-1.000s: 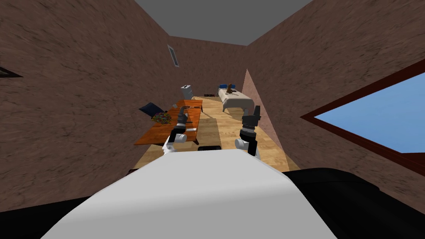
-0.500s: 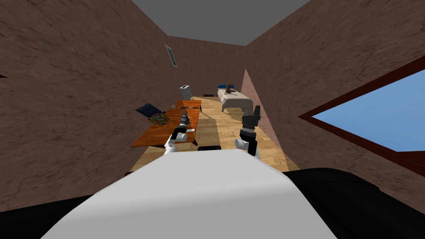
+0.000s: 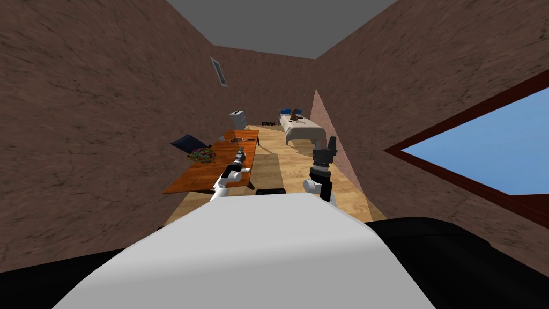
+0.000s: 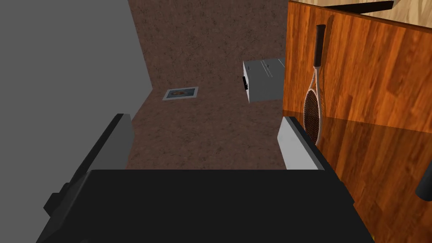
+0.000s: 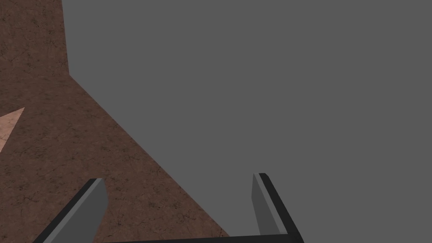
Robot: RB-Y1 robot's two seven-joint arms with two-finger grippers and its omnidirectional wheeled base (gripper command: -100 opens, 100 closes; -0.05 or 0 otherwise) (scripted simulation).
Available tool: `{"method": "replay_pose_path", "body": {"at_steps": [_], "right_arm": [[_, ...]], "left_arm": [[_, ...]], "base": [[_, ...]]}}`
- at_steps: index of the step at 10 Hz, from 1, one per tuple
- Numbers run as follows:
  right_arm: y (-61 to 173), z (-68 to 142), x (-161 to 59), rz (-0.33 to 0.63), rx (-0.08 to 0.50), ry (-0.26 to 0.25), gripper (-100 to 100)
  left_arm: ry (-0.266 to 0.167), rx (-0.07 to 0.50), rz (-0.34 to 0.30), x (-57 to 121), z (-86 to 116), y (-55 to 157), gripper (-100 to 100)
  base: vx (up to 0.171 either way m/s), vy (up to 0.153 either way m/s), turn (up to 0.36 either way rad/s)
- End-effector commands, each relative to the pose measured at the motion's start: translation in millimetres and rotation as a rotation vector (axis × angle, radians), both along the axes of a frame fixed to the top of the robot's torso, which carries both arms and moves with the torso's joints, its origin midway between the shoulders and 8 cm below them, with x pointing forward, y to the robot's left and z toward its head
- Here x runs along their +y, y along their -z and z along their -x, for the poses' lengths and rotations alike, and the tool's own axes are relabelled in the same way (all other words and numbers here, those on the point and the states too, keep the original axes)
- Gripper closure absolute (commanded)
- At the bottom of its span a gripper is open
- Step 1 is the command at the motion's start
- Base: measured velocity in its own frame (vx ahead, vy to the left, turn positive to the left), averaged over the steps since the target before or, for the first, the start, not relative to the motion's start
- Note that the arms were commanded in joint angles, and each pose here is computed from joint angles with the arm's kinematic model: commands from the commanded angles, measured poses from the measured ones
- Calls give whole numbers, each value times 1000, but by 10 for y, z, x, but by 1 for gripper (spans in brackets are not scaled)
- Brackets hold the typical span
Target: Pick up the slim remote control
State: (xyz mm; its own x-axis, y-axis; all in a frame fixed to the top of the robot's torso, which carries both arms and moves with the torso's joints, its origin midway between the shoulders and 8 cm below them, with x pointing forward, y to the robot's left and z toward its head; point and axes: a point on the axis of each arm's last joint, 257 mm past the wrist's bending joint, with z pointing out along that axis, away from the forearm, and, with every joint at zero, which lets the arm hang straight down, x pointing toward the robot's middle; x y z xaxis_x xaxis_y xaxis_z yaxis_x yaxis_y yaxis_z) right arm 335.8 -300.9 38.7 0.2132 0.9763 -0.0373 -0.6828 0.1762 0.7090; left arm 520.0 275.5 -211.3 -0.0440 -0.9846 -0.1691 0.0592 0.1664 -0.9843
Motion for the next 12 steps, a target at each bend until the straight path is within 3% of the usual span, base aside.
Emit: {"method": "replay_pose_path", "body": {"at_steps": [1, 3, 6, 8, 9, 11, 12], "right_arm": [[0, 0, 0, 0, 0, 0, 0], [0, 0, 0, 0, 0, 0, 0], [0, 0, 0, 0, 0, 0, 0], [0, 0, 0, 0, 0, 0, 0], [0, 0, 0, 0, 0, 0, 0], [0, 0, 0, 0, 0, 0, 0], [0, 0, 0, 0, 0, 0, 0]], "left_arm": [[3, 70, -1, 51, -81, 211, -100], [-9, 106, -3, 111, -63, 400, -100], [-19, 246, 0, 256, -91, 893, -100], [-25, 282, -2, 291, -56, 1036, -100], [-25, 343, 3, 337, -50, 1218, -100], [-36, 372, 2, 392, -3, 1360, -100], [-39, 438, 8, 448, 33, 1559, -100]], "base": [[71, -42, -37], [45, -26, -9], [55, -23, -35], [47, -19, -7], [51, -6, -29], [49, -5, -10], [61, -19, -31]]}}
